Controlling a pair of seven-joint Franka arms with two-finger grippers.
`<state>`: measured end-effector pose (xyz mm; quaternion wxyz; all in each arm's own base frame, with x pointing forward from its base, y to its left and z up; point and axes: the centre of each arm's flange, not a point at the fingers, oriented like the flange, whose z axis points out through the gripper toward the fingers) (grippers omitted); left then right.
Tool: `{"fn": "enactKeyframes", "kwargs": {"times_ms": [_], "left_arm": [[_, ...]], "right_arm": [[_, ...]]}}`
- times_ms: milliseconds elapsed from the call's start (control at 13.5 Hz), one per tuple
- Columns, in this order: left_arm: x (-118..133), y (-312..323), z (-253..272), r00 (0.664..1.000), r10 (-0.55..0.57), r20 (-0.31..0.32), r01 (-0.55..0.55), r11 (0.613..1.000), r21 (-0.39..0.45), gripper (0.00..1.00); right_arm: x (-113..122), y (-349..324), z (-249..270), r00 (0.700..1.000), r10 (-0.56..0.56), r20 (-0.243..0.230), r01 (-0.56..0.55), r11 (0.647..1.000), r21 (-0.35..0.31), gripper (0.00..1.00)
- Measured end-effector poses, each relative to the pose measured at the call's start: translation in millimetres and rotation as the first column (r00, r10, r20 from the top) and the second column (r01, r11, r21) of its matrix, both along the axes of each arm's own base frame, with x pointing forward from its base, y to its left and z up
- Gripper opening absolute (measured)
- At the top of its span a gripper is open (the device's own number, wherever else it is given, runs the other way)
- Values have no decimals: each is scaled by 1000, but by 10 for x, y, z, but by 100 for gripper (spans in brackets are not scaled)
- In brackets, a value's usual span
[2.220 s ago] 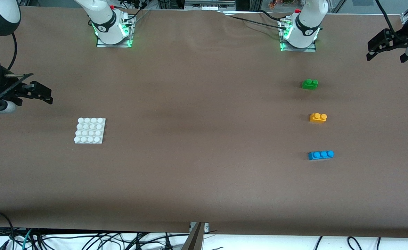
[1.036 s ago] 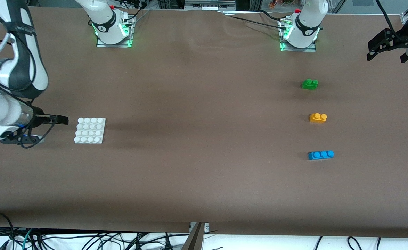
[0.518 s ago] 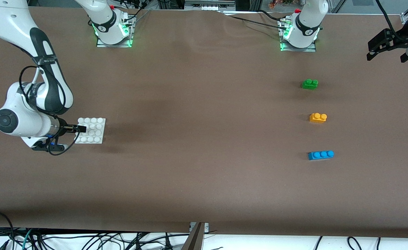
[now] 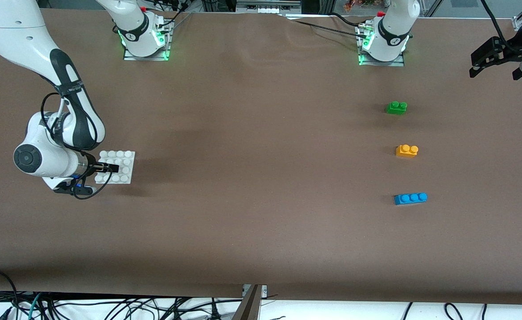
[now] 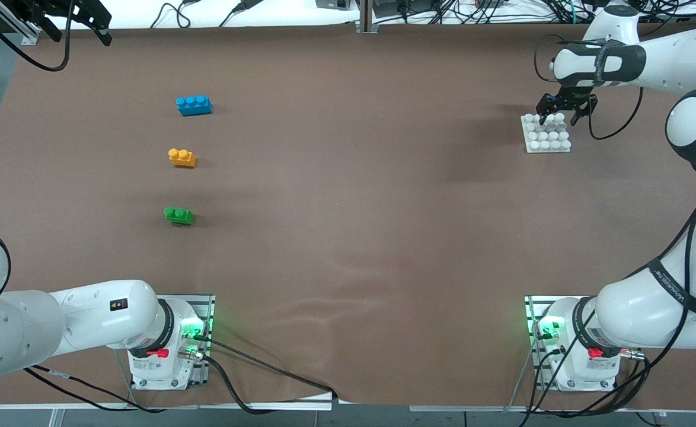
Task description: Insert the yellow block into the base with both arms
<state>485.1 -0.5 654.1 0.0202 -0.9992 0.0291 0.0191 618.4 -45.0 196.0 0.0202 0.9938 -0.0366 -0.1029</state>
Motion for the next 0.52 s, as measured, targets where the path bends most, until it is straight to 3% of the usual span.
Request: {"fn": "enactKeyframes", "kwargs": {"times_ms": [518], "left_arm": [[0,0,0,1000,0,0,0,1000,0,100]], "right_arm": [[-70,148,-82,1000,15,-21,-15,1000,5,100]]}}
